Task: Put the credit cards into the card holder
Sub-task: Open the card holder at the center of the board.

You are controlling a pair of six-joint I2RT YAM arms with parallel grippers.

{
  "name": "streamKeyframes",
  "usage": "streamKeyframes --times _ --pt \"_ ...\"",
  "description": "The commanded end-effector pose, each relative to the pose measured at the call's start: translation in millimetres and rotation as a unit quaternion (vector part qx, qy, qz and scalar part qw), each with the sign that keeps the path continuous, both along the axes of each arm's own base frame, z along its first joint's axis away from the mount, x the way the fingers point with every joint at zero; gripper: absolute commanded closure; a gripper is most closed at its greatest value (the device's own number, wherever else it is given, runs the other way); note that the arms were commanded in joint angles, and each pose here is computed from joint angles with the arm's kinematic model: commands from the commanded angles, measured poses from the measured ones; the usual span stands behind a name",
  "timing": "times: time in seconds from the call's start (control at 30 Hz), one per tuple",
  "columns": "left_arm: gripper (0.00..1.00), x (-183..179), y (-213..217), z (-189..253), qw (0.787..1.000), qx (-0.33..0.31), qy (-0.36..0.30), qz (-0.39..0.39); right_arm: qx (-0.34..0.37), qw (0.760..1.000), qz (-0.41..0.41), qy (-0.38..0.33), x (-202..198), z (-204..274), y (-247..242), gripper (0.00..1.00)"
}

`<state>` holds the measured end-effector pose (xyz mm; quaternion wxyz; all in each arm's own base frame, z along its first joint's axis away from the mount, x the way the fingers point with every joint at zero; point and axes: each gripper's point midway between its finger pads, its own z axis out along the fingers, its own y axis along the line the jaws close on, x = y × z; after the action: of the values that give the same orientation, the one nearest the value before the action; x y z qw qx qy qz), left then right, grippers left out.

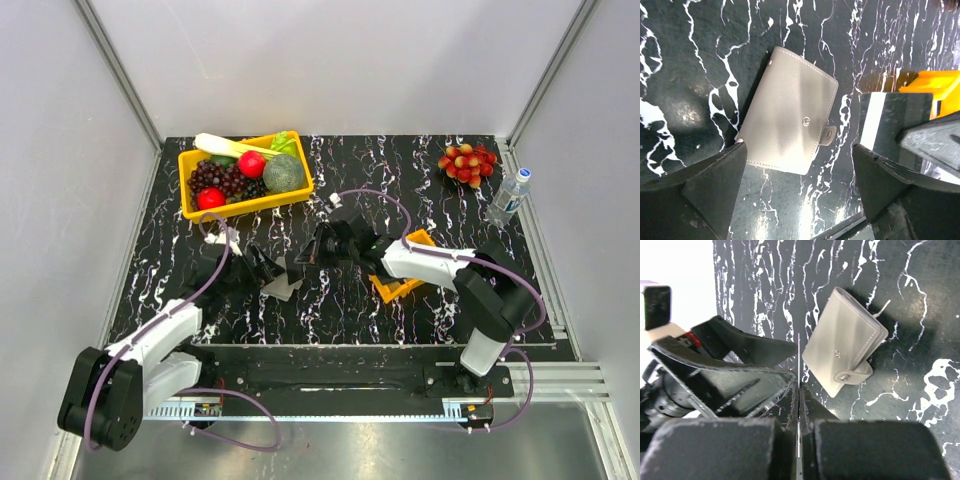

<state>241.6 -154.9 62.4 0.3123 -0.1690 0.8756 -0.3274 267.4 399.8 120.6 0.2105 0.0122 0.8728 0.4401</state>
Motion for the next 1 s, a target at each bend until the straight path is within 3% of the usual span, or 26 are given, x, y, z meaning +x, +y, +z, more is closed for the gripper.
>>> streamKeyframes --times 0.0,0.37,0.6,0.87,0.97 --pt "0.06 16.6 12.0 12.6 0.999 0.045 -0.016 0.014 -0.012 1.0 -0.015 0.002 0.8 -12.3 -2.5 1.0" --pt "0.01 15.7 5.5 -17.6 0.998 0.05 0.033 -0.005 -0.054 0.998 -0.023 -0.009 20.7 -24.6 3.1 1.0" --pt "0.02 15.5 0.0 -18.8 0.998 0.046 0.039 -0.025 -0.114 0.992 -0.046 0.008 11.9 -50.7 -27.2 1.0" --pt "0.14 15.9 -12.5 -17.0 0.998 0.016 0.041 -0.043 -0.13 0.99 -0.057 0.021 0.1 -62.3 -53.4 1.0" --pt "0.25 12.4 -14.8 -20.4 0.998 0.006 0.046 -0.045 -0.112 0.991 -0.058 0.035 -3.0 -65.2 -55.5 1.0"
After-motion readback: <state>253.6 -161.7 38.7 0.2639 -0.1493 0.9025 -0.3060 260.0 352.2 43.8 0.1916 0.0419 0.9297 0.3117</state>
